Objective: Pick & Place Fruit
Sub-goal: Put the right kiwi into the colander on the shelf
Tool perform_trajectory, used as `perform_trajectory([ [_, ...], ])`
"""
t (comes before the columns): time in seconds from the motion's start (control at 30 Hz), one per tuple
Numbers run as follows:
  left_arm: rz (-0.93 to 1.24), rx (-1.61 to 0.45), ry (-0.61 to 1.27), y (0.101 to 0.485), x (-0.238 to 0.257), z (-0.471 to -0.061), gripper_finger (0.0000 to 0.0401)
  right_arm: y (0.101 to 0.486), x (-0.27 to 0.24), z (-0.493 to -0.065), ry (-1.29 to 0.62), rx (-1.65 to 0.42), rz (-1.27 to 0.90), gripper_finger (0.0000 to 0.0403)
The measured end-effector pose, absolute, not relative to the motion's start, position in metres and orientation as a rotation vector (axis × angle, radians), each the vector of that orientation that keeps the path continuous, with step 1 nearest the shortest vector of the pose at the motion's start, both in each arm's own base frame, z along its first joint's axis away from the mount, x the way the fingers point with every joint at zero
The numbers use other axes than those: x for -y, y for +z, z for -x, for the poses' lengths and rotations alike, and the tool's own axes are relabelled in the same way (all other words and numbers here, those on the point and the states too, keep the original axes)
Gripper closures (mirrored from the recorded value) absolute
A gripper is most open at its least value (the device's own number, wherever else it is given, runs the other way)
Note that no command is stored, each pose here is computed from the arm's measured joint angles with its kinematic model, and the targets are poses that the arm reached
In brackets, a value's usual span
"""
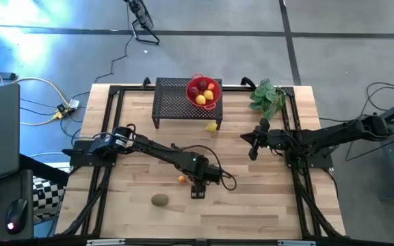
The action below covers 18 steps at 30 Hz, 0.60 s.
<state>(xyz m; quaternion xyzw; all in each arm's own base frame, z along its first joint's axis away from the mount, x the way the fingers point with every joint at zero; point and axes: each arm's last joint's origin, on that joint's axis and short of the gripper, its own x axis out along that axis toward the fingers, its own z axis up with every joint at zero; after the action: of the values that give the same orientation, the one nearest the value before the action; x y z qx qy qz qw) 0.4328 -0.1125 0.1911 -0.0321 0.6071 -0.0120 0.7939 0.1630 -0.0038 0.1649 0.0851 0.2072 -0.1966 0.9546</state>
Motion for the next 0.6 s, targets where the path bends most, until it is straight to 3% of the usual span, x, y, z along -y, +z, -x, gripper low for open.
perform_trajectory([
  [0.23, 0.081, -1.304, -0.017, 0.1911, 0.1125, -0.4329, 0.0163, 0.1649, 0.0038, -0.163, -0.399, -0.421, -0.173, 0.04],
  [0.6, 0.082, -1.304, -0.016, 0.1911, 0.1125, -0.4329, 0.0169, 0.165, 0.0038, -0.163, -0.399, -0.421, -0.173, 0.04],
])
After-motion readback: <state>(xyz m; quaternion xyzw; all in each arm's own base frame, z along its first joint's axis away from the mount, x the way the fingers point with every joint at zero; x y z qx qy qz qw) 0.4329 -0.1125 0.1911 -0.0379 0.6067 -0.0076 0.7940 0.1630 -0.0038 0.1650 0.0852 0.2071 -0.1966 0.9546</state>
